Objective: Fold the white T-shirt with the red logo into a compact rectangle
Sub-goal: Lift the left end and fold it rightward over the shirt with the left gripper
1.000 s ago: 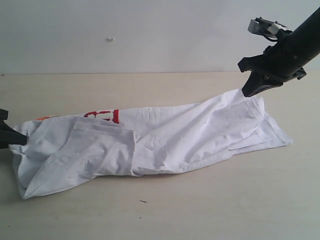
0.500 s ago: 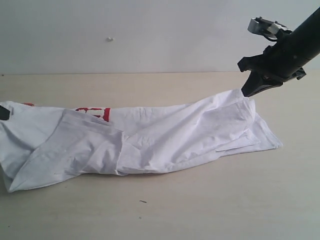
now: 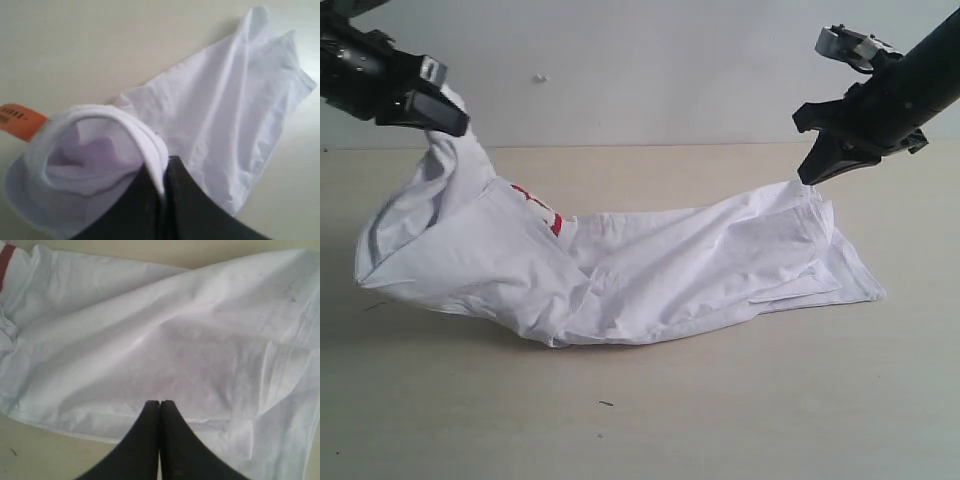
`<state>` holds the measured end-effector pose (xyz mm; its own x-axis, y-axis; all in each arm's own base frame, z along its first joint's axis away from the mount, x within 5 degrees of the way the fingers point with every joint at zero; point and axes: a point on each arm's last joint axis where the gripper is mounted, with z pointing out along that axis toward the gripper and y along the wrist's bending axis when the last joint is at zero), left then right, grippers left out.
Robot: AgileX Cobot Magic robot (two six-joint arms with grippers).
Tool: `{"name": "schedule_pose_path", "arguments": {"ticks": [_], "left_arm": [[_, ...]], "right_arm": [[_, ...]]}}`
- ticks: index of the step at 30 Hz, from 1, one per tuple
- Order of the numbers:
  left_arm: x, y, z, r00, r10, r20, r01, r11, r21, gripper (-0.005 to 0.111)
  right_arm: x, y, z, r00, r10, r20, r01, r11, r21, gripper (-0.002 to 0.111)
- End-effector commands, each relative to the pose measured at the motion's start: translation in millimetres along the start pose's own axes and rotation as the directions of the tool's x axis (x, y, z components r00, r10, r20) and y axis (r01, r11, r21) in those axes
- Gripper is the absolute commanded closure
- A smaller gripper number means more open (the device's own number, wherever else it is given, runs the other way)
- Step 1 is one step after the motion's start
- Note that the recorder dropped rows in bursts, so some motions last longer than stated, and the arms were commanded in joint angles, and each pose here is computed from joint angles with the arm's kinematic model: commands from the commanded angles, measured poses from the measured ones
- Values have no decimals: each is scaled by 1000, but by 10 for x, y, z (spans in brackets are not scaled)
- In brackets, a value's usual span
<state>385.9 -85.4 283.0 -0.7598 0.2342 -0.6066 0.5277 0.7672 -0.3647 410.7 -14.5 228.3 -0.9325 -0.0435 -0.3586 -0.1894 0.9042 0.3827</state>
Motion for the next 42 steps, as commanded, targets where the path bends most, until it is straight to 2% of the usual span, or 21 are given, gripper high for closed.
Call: {"name": "schedule_pose_path", "arguments": {"ticks": [1,7,11,15,21,27,29,34,35,39,42], "left_arm": [[-148,-391,216,997,65,41,-66,998,21,107],[-350,-964,436,981,164,103,-173,982,80,107],[-419,-1253,774,976,188,113,-201,972,120,107],[-460,-1473,1153,969,213,127,-231,961,151,107],[-408,-1718,1750,973,200,116,-222,949,226,107],[-218,-2083,2191,959,273,80,-285,916,281,105],[-146,-2161,2308,956,287,68,-294,910,294,98],[-46,-2207,2580,955,294,50,-295,909,296,68],[-52,-2202,2616,959,279,50,-281,913,297,66],[-94,-2231,2710,960,269,75,-279,912,301,74],[-128,-2241,2769,960,254,114,-277,919,281,74]], "right_arm": [[-149,145,-277,998,-39,46,41,999,-28,108],[-226,280,-757,976,-106,188,97,994,59,108],[-209,374,-938,967,-113,227,98,992,76,108],[-166,456,-1058,966,-121,229,108,992,70,108],[-134,564,-1231,953,-139,270,124,990,74,108],[-130,612,-1269,949,-131,286,123,991,46,108],[-126,616,-1267,950,-130,282,124,991,42,108],[-120,637,-1262,953,-126,277,124,992,24,108],[-121,640,-1263,952,-123,279,123,992,19,108],[-122,646,-1263,952,-122,280,123,992,13,108],[-122,646,-1263,951,-129,280,130,991,15,108]]}}
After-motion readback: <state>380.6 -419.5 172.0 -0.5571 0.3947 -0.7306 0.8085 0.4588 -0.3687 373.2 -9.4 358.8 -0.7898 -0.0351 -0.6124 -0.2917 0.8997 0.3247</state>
